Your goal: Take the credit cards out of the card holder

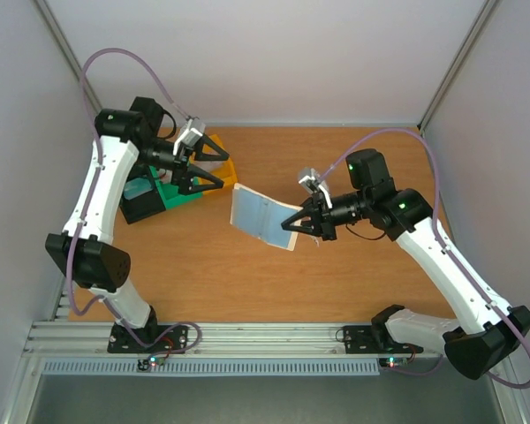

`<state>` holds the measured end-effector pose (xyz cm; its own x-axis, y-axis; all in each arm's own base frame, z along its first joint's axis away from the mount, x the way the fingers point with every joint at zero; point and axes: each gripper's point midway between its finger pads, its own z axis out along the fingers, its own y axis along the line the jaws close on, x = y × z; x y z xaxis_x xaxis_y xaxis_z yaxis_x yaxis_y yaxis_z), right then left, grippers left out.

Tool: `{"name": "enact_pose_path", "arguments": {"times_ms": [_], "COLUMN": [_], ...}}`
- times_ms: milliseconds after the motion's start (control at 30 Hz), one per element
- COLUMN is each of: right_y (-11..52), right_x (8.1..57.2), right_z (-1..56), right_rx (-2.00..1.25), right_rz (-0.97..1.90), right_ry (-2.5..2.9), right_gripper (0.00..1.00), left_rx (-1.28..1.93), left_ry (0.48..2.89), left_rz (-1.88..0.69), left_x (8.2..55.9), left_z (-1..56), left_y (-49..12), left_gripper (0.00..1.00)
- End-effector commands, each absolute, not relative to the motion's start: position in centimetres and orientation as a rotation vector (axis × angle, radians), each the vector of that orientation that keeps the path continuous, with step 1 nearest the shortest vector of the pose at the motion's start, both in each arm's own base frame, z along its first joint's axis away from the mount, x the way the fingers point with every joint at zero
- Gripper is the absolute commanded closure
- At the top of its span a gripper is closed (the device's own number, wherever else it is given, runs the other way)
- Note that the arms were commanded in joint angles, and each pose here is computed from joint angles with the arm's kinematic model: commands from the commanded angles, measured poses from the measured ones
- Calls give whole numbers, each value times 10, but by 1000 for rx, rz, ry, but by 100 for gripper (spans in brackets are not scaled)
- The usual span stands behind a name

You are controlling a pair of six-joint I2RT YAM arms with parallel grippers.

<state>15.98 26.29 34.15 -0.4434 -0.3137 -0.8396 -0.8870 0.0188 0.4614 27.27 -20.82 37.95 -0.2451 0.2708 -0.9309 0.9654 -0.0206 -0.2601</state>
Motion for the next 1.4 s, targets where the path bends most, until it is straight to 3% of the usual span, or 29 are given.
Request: {"name": "enact_pose_path", "arguments": {"times_ms": [0,133,433,967,1000,1100,1267,1367], "right_y": [261,258,265,263,263,264,267,266], "right_x": [192,211,183,156,157,162,177,188], "right_z": [341,342,364,386,385,379,371,366], "right_rx": [-1105,-1039,-1170,-1286,-1286,-1269,-1205,-1137], "right_rz": [1228,1141,1300,1379,1383,1374,1349,1306], "right_ry": [1860,1936,1809,1639,1643,1672,1742,1825], "right_gripper": [99,99,99,99,99,99,98,77], "left_rx": [1225,1196,1129,1301,1283,1226,1143,1124], "left_ry": [1589,1617,1943,1682,1671,1612,1484,1444], "left_rz": [-1527,-1575,-1607,-1548,-1565,-1634,-1697,-1701], "left_x": [237,227,213,201,203,206,208,196], "left_z": [392,389,346,347,350,356,366,376], "left_y": [-213,-214,-212,-261,-263,-268,-276,-277], "left_gripper": [1,1,1,1,5,47,96,100]}}
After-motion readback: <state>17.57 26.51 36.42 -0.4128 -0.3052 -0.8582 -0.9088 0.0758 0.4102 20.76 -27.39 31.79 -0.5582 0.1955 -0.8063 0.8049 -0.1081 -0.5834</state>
